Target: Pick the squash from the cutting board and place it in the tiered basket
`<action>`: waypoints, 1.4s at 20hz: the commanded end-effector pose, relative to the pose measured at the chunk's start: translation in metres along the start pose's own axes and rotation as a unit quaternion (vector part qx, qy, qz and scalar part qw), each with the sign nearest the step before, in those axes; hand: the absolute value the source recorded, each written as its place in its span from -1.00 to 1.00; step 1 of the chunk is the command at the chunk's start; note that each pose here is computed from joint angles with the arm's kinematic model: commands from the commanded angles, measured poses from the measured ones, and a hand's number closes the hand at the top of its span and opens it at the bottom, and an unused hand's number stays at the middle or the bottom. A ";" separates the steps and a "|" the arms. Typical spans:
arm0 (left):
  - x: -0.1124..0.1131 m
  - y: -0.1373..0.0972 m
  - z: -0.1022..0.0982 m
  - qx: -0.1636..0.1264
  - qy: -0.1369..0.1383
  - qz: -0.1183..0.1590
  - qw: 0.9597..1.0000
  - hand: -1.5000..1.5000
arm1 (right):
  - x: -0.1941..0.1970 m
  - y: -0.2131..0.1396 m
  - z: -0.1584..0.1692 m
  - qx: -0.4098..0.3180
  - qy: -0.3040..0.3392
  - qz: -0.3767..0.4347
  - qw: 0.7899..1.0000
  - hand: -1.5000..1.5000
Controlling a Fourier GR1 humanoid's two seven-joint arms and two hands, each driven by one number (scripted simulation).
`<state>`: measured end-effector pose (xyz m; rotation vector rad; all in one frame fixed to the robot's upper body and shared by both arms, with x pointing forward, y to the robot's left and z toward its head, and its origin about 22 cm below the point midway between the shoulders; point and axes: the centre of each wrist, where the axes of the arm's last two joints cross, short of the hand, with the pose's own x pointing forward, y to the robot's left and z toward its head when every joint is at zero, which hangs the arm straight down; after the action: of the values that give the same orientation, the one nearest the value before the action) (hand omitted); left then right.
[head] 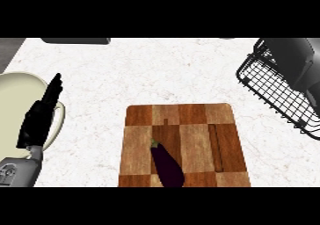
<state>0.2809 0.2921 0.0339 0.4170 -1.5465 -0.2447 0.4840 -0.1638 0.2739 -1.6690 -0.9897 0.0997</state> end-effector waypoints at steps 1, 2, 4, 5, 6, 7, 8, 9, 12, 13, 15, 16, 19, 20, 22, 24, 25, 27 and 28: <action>-0.001 0.004 0.000 -0.003 0.002 -0.002 1.000 0.00 | -0.017 -0.003 -0.028 -0.016 0.052 0.095 0.994 1.00; -0.010 0.004 0.008 0.009 0.008 -0.003 1.000 0.00 | -0.025 0.004 -0.030 -0.017 0.052 0.125 0.991 1.00; 0.006 -0.002 -0.002 0.005 0.005 -0.004 1.000 0.00 | -0.033 0.006 -0.038 -0.021 0.053 0.177 0.983 1.00; -0.003 0.000 -0.009 0.009 0.005 -0.001 1.000 0.00 | -0.033 -0.002 -0.046 -0.025 0.049 0.186 0.981 1.00; 0.004 -0.002 -0.005 0.011 0.001 0.004 1.000 0.00 | -0.050 0.023 -0.042 -0.023 0.060 0.187 0.980 1.00; -0.013 -0.007 0.001 0.009 0.012 -0.007 1.000 0.00 | -0.050 0.015 -0.048 -0.031 0.057 0.184 0.981 1.00; -0.003 -0.004 -0.007 0.011 -0.001 -0.004 1.000 0.00 | -0.048 0.009 -0.052 -0.026 0.062 0.187 0.980 1.00; 0.002 -0.004 0.001 0.008 0.000 0.003 1.000 0.00 | -0.059 0.004 -0.065 -0.031 0.069 0.185 0.980 1.00; 0.007 -0.004 0.003 0.002 0.007 0.005 1.000 0.00 | -0.083 0.018 -0.074 0.000 0.050 0.195 0.980 1.00; 0.001 -0.002 0.003 0.005 0.011 0.004 1.000 0.00 | -0.079 0.021 -0.067 0.007 0.044 0.175 0.984 1.00; -0.006 0.001 -0.008 0.010 0.006 0.001 1.000 0.00 | -0.101 0.025 -0.079 0.022 0.039 0.173 0.984 1.00; -0.005 -0.003 0.006 0.004 0.011 0.000 1.000 0.00 | -0.091 0.032 -0.065 0.029 0.034 0.172 0.984 1.00; -0.001 -0.003 0.012 0.002 0.011 0.003 1.000 0.00 | -0.127 0.031 -0.091 0.047 0.042 0.141 0.988 1.00; -0.010 -0.003 0.009 0.013 0.011 -0.005 1.000 0.00 | -0.100 0.021 -0.078 0.059 0.038 0.118 0.991 1.00; -0.005 0.000 0.000 0.017 0.008 0.002 1.000 0.00 | -0.117 0.029 -0.081 0.073 0.043 0.110 0.990 1.00; -0.005 0.016 -0.002 0.015 0.008 0.000 1.000 0.00 | -0.127 0.037 -0.080 0.101 0.048 0.108 0.988 1.00; -0.006 0.022 0.007 0.009 0.014 -0.004 1.000 0.00 | -0.132 0.041 -0.079 0.124 0.058 0.094 0.986 1.00; -0.004 -0.015 0.003 0.008 0.014 0.004 1.000 0.00 | -0.134 0.042 -0.081 0.123 0.139 0.004 0.983 1.00; -0.001 0.003 -0.007 0.013 0.016 -0.001 1.000 0.00 | -0.137 0.050 -0.075 0.135 0.149 0.010 0.980 -1.00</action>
<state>0.2819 0.2981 0.0311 0.4364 -1.5252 -0.2228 0.4671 -0.3039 0.2163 -1.5136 -0.7083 0.1448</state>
